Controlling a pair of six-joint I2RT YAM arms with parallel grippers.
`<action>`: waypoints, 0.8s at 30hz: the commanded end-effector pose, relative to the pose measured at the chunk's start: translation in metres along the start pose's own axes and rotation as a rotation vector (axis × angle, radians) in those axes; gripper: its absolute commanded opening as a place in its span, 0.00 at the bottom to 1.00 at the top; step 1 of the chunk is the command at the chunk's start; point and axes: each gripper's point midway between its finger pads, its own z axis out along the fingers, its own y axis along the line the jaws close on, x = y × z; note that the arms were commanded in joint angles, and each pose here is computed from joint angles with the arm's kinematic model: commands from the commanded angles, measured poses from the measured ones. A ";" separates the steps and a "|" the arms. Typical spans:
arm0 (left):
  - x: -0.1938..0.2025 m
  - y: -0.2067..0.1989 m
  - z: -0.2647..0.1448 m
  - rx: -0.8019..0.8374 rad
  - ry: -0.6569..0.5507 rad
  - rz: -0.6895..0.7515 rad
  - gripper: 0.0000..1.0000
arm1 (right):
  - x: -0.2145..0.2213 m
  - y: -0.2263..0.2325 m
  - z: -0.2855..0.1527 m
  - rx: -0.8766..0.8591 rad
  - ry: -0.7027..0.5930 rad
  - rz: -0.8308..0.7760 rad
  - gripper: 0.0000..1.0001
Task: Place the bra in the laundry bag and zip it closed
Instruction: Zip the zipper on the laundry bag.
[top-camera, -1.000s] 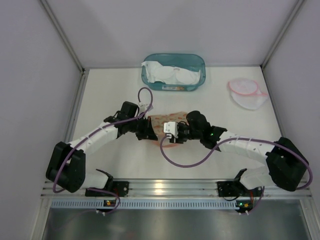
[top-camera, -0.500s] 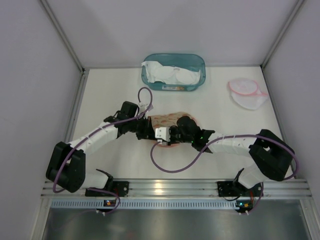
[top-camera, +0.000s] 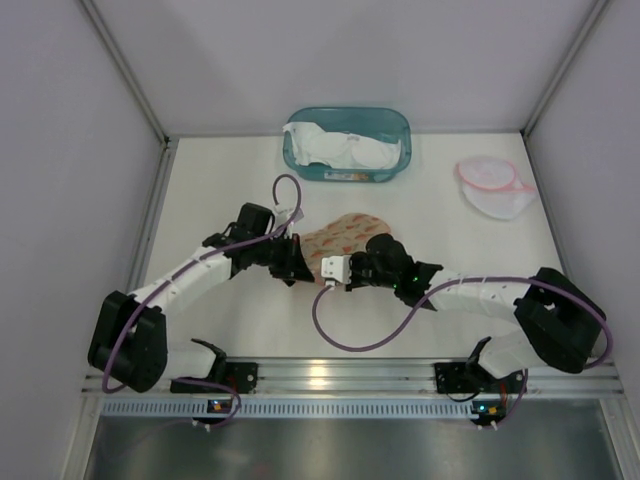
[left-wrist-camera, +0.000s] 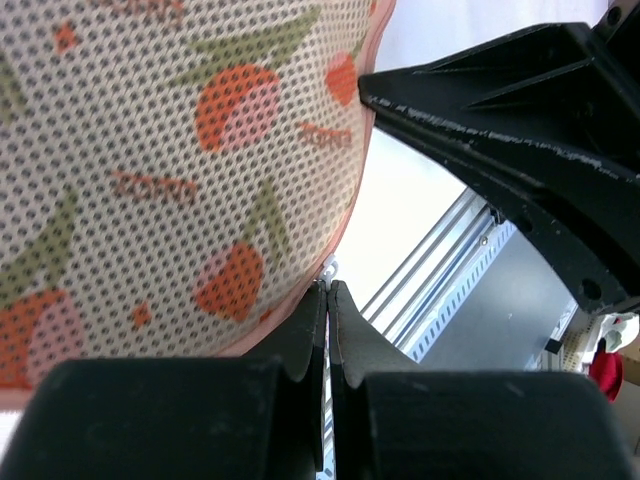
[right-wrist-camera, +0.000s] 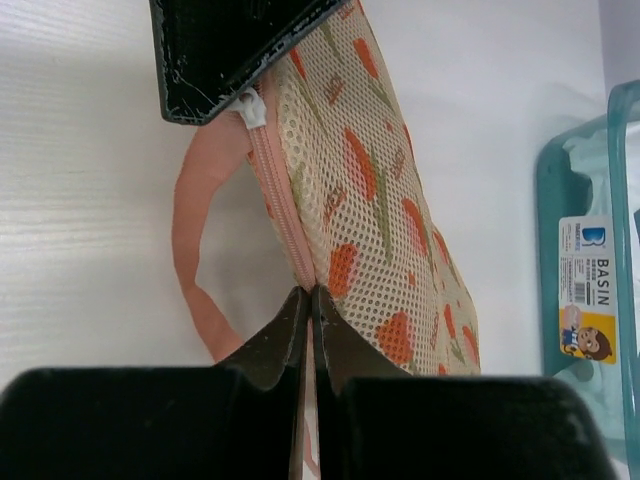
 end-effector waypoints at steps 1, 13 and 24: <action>-0.001 -0.008 -0.007 0.030 0.000 0.014 0.00 | 0.000 -0.008 -0.012 0.005 0.012 -0.004 0.00; -0.005 -0.022 -0.006 0.097 0.027 0.010 0.00 | -0.066 -0.020 -0.008 -0.035 -0.217 0.010 0.55; -0.007 -0.027 -0.008 0.110 0.026 0.004 0.00 | -0.080 0.005 0.018 -0.142 -0.270 -0.086 0.49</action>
